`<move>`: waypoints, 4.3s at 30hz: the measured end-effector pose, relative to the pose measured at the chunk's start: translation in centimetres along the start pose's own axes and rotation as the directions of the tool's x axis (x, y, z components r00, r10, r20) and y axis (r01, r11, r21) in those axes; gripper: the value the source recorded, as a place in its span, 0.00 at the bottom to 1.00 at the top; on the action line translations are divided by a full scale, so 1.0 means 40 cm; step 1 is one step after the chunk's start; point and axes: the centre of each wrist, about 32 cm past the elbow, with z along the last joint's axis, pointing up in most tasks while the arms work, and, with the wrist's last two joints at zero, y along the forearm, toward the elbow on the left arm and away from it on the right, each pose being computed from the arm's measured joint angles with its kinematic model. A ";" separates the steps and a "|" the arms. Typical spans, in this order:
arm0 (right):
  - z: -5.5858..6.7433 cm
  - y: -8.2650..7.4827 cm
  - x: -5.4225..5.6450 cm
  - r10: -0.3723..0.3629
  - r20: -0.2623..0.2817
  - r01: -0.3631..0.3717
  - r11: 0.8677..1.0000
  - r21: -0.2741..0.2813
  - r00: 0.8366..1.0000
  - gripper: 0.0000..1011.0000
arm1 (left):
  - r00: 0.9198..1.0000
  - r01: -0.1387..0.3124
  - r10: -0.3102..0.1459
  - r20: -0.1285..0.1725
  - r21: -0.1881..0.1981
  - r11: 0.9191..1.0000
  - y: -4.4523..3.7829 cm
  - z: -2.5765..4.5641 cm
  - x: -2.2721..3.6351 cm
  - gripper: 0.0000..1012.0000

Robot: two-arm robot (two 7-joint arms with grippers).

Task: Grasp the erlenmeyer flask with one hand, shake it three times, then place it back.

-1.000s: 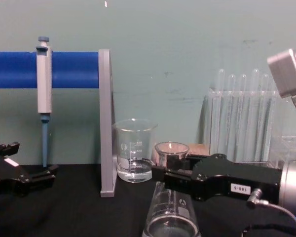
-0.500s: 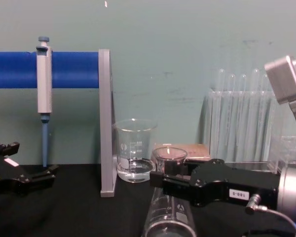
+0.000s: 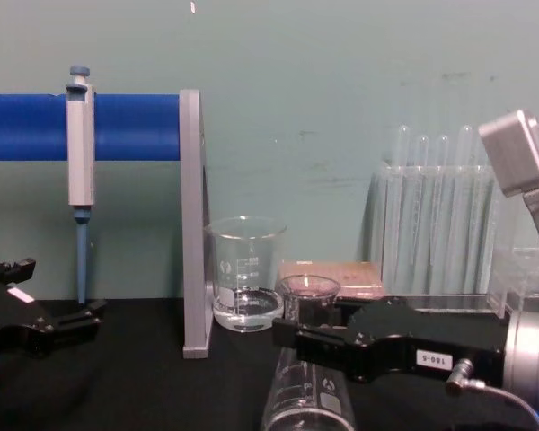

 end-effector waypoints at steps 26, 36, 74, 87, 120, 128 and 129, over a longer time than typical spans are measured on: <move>-0.001 0.001 0.003 -0.004 -0.012 0.004 1.000 -0.013 1.000 0.44 | 1.000 0.000 0.000 0.000 0.000 1.000 0.000 0.000 0.000 0.99; -0.001 0.000 0.003 -0.005 -0.012 0.005 1.000 -0.015 1.000 0.45 | 1.000 0.000 0.000 0.000 0.000 1.000 0.000 0.000 0.000 0.99; -0.002 0.000 0.002 -0.005 -0.012 0.005 1.000 -0.018 1.000 0.99 | 1.000 0.000 0.000 0.000 0.000 1.000 0.000 0.000 0.000 0.99; -0.002 0.000 0.002 -0.005 -0.012 0.005 1.000 -0.016 1.000 0.99 | 1.000 0.000 0.000 0.000 0.000 1.000 0.000 0.000 0.000 0.99; 0.027 -0.085 -0.005 -0.015 -0.057 0.011 0.997 -0.074 0.998 0.99 | 1.000 0.000 0.000 0.000 0.000 1.000 0.000 0.000 0.000 0.99; 0.037 -0.133 0.004 -0.063 -0.074 0.057 0.995 -0.079 0.995 0.99 | 1.000 0.000 0.000 0.000 0.000 1.000 0.000 0.000 0.000 0.99; 0.039 -0.141 0.007 -0.078 -0.077 0.072 0.994 -0.078 0.994 0.99 | 1.000 0.000 0.000 0.000 0.000 1.000 0.000 0.000 0.000 0.99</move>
